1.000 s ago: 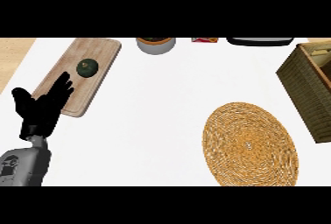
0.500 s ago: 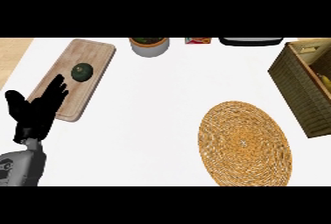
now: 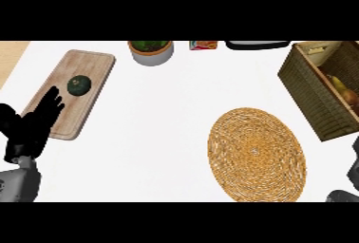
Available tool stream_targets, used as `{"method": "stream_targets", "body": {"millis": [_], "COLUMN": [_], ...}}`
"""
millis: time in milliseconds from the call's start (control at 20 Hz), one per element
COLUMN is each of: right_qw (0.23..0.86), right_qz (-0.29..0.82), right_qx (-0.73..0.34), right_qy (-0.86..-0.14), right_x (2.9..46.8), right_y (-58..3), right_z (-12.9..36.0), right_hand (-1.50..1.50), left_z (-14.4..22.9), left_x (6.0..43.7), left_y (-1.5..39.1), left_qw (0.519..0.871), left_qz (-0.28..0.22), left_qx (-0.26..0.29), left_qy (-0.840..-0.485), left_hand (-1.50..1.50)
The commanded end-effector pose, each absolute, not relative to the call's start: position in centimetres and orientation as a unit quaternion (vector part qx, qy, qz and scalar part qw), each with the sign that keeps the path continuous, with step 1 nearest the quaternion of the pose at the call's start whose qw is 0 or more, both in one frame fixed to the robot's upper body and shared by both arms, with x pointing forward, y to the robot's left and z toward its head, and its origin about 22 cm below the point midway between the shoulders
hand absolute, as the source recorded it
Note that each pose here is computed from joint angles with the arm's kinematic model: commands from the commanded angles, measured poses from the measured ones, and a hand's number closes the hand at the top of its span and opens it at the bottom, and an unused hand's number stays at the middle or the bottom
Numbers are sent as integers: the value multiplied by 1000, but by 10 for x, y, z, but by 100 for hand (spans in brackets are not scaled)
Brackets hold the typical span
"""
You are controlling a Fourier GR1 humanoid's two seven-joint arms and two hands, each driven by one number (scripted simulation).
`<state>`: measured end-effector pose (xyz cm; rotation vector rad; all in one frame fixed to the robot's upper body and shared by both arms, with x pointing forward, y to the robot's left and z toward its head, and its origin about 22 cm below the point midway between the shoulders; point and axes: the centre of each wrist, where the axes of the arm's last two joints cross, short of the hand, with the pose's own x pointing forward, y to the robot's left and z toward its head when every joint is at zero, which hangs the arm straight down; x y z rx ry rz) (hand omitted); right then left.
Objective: Pick the pear from the placemat and place it in the basket
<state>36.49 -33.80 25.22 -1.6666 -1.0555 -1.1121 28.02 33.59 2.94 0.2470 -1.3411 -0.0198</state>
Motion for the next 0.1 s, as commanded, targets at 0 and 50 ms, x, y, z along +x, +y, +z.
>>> {"method": "stream_targets", "body": {"millis": [0,50], "right_qw": [472,477], "right_qz": [-422,-418], "right_qx": [-649,-647], "right_qy": [-421,-423], "right_x": [327,319], "right_y": [-324,-318], "right_z": [246,236], "right_hand": [-150,-150], "left_z": [31,26], "left_x": [279,276], "left_y": [339,336], "left_qw": [778,781], "left_qz": [-3,-1], "left_qx": [120,123], "left_qy": [-617,-612], "left_hand": [0,0]}}
